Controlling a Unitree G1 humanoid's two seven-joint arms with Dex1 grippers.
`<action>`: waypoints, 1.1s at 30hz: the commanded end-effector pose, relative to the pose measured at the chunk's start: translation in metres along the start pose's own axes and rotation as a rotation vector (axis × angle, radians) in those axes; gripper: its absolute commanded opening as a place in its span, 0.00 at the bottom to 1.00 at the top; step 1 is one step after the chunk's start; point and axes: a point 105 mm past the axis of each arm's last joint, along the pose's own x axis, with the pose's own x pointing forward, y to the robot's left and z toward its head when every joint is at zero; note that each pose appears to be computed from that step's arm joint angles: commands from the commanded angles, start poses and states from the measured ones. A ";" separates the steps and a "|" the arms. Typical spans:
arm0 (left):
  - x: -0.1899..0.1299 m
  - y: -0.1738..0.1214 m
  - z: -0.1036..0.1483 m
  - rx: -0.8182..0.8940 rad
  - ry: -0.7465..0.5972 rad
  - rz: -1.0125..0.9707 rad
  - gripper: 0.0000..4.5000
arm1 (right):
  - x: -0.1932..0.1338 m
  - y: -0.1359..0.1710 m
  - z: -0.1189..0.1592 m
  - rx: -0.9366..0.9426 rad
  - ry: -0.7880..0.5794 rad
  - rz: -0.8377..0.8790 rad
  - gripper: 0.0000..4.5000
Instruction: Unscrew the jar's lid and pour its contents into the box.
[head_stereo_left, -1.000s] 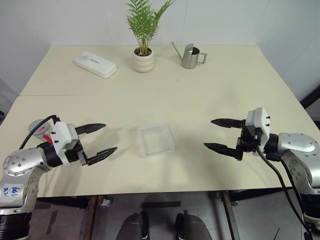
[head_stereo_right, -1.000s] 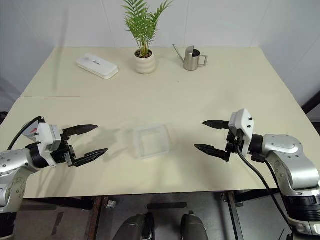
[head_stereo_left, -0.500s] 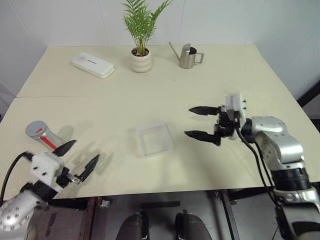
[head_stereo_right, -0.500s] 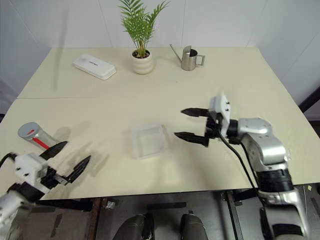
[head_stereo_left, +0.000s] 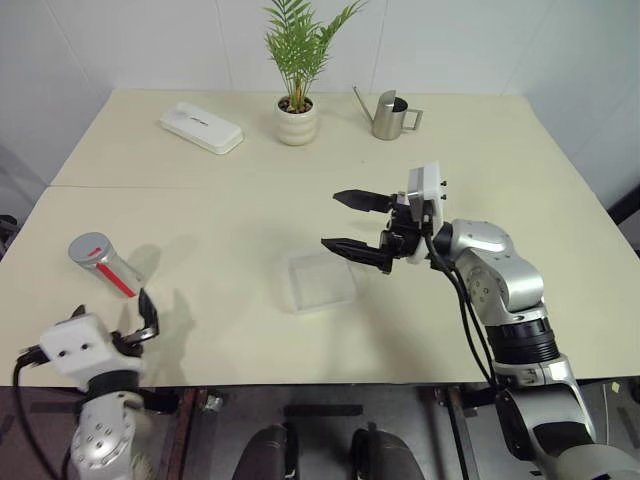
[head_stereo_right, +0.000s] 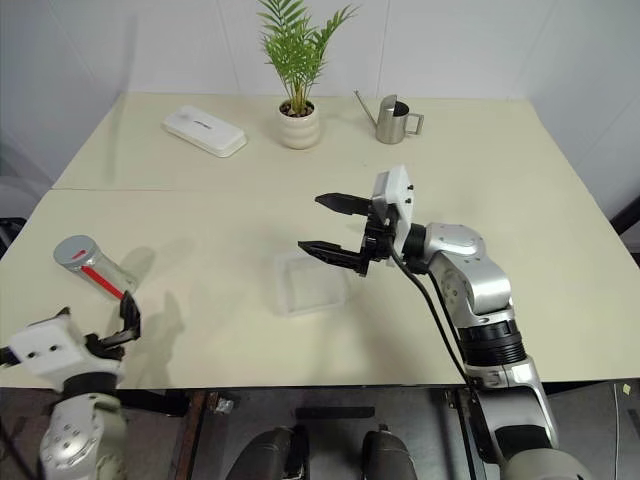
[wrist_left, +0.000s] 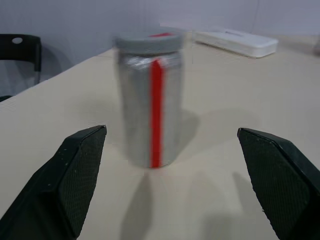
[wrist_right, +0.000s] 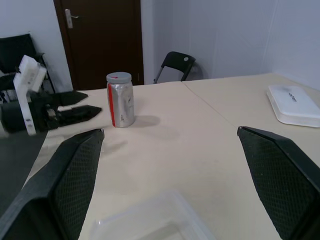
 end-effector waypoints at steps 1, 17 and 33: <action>0.010 -0.002 -0.005 0.041 0.006 0.045 1.00 | 0.008 0.004 0.012 -0.036 -0.047 -0.021 1.00; 0.042 0.006 0.002 0.086 -0.058 0.167 1.00 | 0.012 0.007 0.013 -0.027 -0.069 -0.060 1.00; 0.071 0.022 0.009 0.132 -0.112 0.215 1.00 | 0.012 0.007 0.016 -0.032 -0.086 -0.076 1.00</action>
